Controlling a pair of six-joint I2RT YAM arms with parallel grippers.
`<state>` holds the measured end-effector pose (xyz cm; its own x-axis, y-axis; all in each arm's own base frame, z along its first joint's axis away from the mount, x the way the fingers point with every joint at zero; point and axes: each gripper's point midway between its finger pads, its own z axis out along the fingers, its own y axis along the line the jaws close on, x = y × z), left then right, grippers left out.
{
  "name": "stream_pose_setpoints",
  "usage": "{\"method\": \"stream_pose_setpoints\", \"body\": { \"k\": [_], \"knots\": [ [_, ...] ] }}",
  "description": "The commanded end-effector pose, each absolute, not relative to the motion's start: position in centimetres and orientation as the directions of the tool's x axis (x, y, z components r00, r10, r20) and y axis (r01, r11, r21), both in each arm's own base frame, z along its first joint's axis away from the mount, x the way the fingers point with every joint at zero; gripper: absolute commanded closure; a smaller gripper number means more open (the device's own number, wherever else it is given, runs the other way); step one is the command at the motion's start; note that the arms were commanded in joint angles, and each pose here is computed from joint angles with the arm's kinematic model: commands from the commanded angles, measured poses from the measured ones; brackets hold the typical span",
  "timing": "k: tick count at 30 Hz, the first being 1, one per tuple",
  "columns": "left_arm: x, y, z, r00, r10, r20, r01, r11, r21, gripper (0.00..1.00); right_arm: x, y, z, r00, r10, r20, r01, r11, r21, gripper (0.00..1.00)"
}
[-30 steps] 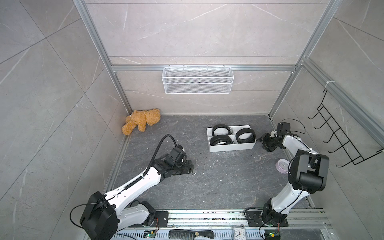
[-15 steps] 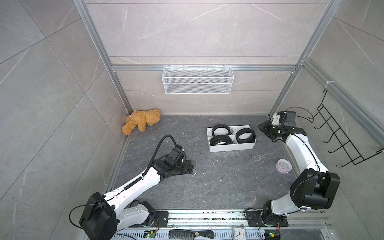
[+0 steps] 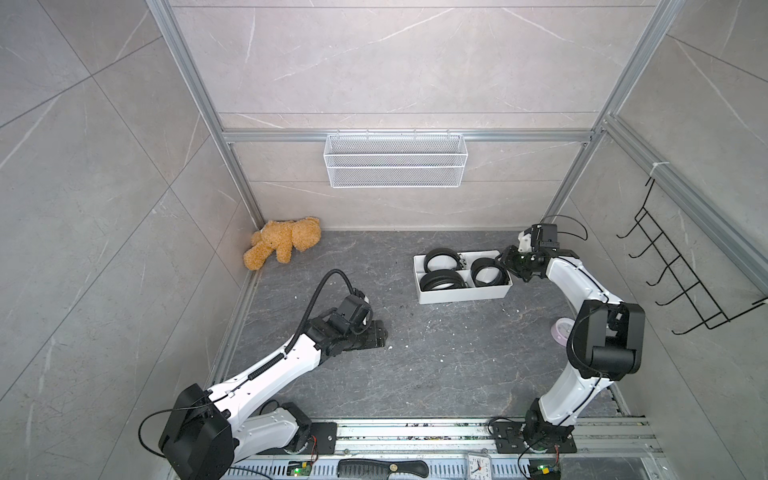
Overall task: Place the belts into the storage roll
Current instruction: Place the belt in the container, then reset both arms
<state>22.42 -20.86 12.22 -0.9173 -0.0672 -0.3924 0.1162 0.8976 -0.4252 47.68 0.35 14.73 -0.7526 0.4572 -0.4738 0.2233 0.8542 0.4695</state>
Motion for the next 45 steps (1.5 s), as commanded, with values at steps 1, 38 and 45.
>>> {"method": "stream_pose_setpoints", "body": {
  "k": [1, 38, 45],
  "knots": [
    [22.6, -20.9, 12.7, -0.913, -0.084, -0.400, 0.109, 0.892, -0.438, 0.25, 46.9, 1.9, 11.2, -0.811, 0.451, -0.372, 0.249, 0.842, 0.479, 0.57],
    [28.1, -14.3, 16.3, -0.816, -0.068, -0.574, 0.126, 0.949, -0.291, 0.12, 36.8, -0.7, 20.1, -0.624, 0.455, -0.636, 0.194, 0.878, 0.438, 0.28],
    [31.6, -8.8, 16.7, -0.734, -0.100, -0.672, 0.050, 0.978, -0.201, 0.01, 34.4, 1.0, 19.4, -0.598, 0.253, -0.760, 0.053, 0.959, 0.277, 0.22]
  ]
}}
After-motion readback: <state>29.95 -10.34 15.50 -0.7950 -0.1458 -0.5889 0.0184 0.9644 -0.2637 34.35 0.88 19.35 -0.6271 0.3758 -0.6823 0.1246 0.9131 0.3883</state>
